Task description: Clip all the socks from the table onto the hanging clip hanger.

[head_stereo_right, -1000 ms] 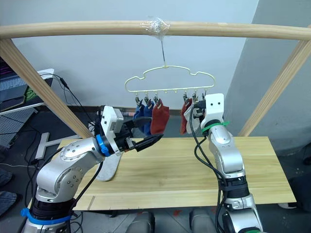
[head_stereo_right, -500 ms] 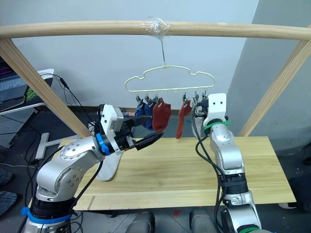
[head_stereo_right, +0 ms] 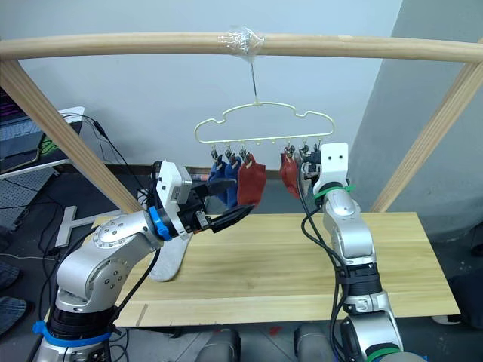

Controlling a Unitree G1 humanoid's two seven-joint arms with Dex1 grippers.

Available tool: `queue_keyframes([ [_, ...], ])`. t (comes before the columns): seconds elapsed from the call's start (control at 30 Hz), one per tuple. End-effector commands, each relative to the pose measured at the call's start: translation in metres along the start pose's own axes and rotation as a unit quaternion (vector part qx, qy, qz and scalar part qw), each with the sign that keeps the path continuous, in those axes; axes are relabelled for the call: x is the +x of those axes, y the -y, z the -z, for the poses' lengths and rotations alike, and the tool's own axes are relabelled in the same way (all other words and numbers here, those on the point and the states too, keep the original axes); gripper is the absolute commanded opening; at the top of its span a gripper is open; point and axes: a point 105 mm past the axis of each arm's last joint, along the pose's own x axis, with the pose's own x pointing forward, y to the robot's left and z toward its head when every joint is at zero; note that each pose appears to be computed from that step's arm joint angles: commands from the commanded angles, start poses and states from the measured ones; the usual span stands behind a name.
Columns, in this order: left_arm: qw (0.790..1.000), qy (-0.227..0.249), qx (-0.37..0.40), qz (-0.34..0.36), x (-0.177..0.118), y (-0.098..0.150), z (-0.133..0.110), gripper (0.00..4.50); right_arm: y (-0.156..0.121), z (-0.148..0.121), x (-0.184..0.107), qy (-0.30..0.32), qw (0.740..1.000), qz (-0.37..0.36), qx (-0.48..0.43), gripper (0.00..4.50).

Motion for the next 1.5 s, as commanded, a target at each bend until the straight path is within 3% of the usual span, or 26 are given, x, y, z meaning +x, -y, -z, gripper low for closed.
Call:
queue_keyframes([
  [0.03, 1.0, 0.017, 0.016, 0.008, 0.001, 0.005, -0.012, 4.33, 0.004, -0.02, 0.002, 0.032, 0.999, 0.013, 0.003, 3.1],
  [0.37, 1.0, 0.018, 0.019, 0.007, 0.001, 0.004, -0.012, 4.33, 0.001, -0.024, 0.006, 0.039, 0.999, 0.015, 0.007, 3.1],
  [0.5, 1.0, 0.018, 0.019, 0.007, 0.001, 0.004, -0.012, 4.33, 0.002, -0.024, 0.007, 0.038, 0.999, 0.017, 0.007, 2.23],
  [1.1, 1.0, 0.02, 0.022, 0.003, 0.003, 0.002, -0.014, 4.33, -0.002, -0.03, 0.017, 0.044, 0.999, 0.014, 0.008, 2.23],
  [1.5, 0.999, 0.031, 0.026, 0.015, 0.007, 0.005, -0.025, 4.33, -0.019, -0.04, 0.032, 0.056, 0.998, -0.014, 0.023, 2.23],
])
